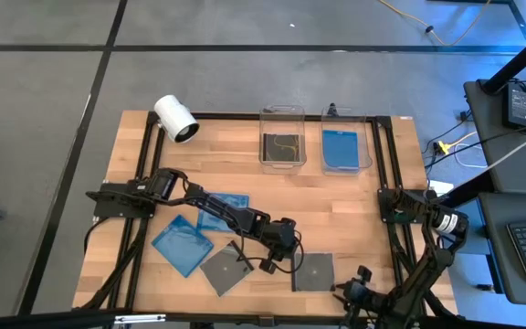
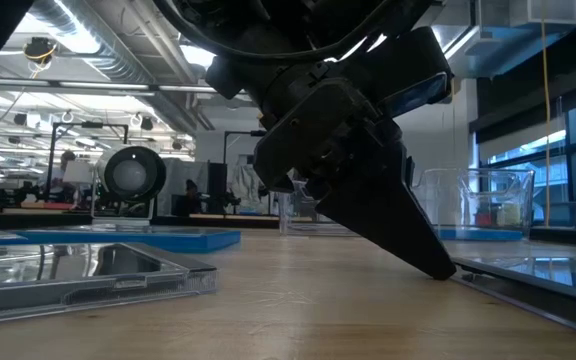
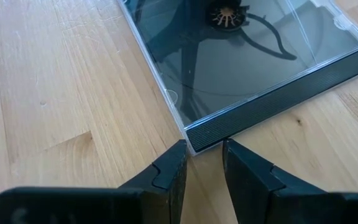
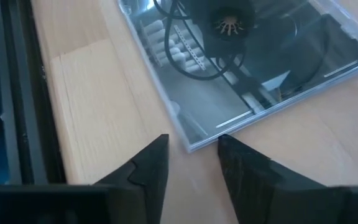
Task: Pick & place jewel cases by type
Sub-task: Put the right black CD case into the left transparent bin
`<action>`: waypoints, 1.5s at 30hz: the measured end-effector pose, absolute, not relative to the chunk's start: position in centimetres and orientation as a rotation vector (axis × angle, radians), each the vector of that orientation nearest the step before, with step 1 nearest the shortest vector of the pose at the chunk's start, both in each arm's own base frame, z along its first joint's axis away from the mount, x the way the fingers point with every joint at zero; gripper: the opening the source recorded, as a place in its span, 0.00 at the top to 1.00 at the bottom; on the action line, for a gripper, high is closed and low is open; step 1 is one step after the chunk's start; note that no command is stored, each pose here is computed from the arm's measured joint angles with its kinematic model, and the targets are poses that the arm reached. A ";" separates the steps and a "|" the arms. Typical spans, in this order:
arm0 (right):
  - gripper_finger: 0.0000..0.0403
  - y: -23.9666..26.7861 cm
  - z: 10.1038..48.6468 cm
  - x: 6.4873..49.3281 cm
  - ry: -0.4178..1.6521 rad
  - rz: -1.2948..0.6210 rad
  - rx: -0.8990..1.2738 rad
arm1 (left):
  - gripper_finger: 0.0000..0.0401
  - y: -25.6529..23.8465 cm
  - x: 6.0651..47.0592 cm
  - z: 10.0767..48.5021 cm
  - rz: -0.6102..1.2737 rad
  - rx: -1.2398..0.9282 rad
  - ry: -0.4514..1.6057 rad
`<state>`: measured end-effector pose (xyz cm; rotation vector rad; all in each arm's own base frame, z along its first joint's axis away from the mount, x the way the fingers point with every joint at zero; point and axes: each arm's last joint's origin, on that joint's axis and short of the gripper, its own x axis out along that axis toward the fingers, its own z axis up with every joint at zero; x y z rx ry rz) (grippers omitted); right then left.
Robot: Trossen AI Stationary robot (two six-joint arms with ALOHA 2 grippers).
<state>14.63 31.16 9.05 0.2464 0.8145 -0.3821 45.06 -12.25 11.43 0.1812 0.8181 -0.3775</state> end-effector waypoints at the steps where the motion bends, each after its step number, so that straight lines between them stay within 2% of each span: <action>1: 0.67 31.1 9.0 14.6 0.814 -0.383 0.246 | 0.75 -12.3 45.0 11.4 -0.378 0.182 0.818; 7: 0.81 31.1 9.0 14.6 0.818 -0.385 0.239 | 0.75 -12.4 45.0 11.5 -0.376 0.184 0.821; 12: 0.87 31.1 9.0 14.7 0.797 -0.385 0.237 | 0.75 -12.4 45.0 11.5 -0.377 0.182 0.824; 21: 0.88 31.2 9.3 14.8 0.754 -0.385 0.226 | 0.74 -12.5 45.0 11.5 -0.378 0.175 0.824; 31: 0.88 32.5 11.9 16.0 0.748 -0.345 0.075 | 0.74 -12.5 45.0 11.5 -0.372 0.159 0.824; 45: 0.87 32.6 12.3 16.5 0.745 -0.343 0.070 | 0.73 -12.6 44.9 11.5 -0.367 0.146 0.828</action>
